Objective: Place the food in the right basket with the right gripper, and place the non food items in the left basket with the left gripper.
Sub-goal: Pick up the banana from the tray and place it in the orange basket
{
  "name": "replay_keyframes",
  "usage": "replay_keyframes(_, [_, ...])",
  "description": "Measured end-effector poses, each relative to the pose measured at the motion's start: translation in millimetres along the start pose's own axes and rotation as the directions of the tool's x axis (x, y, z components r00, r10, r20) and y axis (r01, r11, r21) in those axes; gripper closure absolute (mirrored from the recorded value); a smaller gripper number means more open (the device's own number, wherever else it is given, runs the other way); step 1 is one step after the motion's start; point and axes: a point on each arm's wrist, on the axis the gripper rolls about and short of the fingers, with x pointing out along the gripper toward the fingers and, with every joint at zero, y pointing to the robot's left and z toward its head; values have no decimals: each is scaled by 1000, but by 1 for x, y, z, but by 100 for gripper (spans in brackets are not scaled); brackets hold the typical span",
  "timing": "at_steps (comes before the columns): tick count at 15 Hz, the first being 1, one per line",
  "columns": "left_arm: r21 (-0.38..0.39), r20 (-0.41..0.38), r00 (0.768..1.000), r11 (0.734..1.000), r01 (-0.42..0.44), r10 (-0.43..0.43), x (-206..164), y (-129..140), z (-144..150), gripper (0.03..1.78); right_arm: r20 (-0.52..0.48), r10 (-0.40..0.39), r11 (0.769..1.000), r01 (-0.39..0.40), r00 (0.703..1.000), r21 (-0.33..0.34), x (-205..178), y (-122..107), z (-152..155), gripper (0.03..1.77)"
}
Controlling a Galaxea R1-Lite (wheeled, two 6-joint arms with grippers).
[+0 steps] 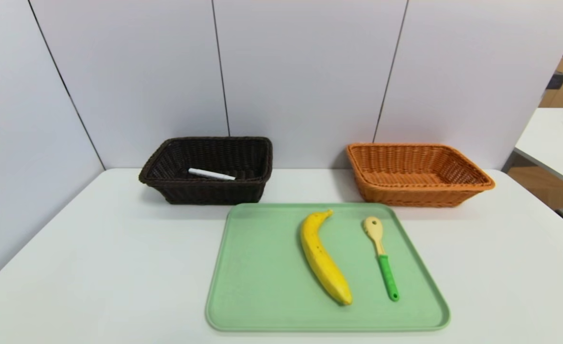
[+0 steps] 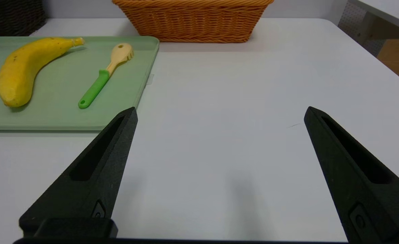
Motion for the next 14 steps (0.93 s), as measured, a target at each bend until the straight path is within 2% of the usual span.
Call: replay_keyframes(14, [0,0,1000,1000,0,0,0,0,0,12,0,1,1000,-1,1000,-1,0,0,0,10])
